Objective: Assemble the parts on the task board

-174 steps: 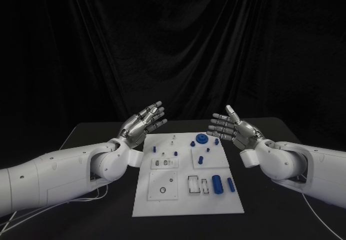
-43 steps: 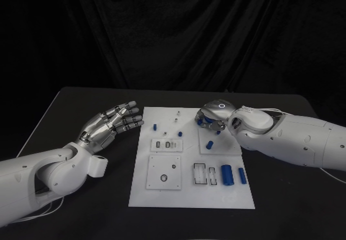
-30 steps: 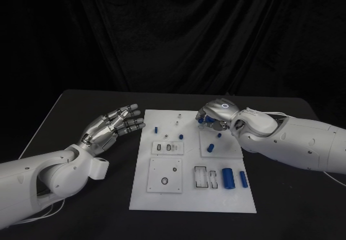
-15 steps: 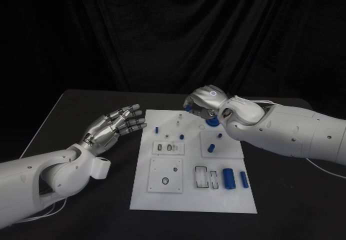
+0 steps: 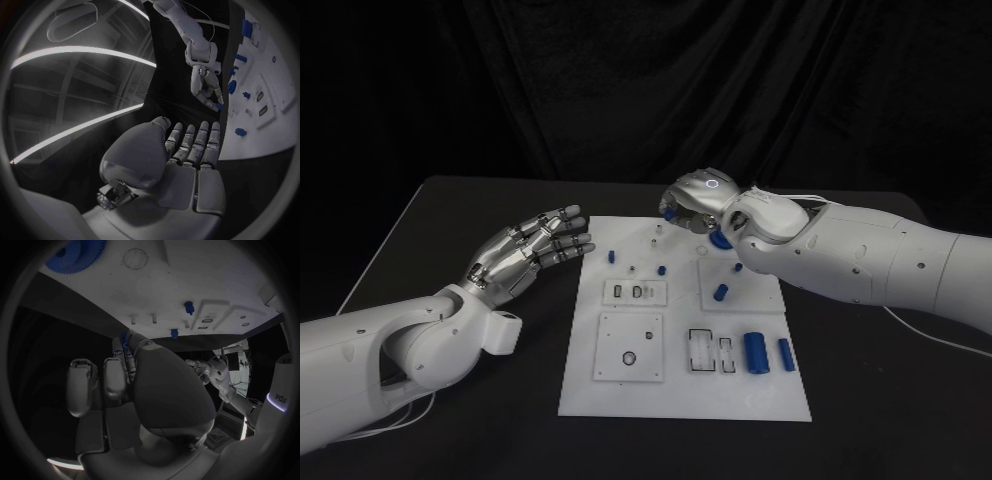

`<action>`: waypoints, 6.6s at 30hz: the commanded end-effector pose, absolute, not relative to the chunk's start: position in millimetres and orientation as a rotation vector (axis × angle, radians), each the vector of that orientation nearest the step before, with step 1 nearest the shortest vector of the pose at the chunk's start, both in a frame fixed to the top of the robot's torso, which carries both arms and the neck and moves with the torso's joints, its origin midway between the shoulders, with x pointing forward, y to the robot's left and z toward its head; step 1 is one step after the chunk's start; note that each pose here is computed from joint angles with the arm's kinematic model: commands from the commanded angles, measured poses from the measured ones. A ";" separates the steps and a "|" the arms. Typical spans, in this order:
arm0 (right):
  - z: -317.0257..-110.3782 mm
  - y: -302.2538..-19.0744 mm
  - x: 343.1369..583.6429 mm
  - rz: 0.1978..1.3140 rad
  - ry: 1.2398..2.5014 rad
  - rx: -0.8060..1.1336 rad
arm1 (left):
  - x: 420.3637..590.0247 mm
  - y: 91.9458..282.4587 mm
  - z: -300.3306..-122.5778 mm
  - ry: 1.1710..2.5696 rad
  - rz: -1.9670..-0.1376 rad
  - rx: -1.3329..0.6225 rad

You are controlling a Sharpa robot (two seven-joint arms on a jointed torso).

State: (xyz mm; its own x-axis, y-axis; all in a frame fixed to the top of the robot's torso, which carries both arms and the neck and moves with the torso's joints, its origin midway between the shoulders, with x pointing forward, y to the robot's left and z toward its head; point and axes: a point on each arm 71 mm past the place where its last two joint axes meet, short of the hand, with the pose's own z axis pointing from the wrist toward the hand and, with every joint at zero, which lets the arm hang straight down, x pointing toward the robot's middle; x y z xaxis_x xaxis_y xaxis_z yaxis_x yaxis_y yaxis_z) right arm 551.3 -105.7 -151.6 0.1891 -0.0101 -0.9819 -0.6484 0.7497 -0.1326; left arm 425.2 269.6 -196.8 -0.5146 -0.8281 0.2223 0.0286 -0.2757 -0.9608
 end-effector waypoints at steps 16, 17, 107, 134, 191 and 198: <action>-161.6 -94.1 557.8 0.457 1.387 -0.637 | 425.7 269.2 -183.7 1.169 -1.963 -0.915; -162.3 -93.6 558.2 0.455 1.389 -0.638 | 425.9 268.9 -183.8 1.170 -1.964 -0.914; -120.4 -147.1 543.5 0.502 1.341 -0.483 | 429.5 281.7 -187.7 1.197 -1.929 -0.934; -163.6 -250.1 533.0 0.358 1.670 -0.209 | 432.0 283.0 -190.5 1.213 -1.929 -0.941; -187.2 -203.8 548.1 0.446 1.568 -0.262 | 435.4 281.3 -194.0 1.237 -1.937 -0.948; -184.8 -203.9 543.7 0.475 1.535 -0.268 | 435.6 281.7 -194.6 1.242 -1.935 -0.951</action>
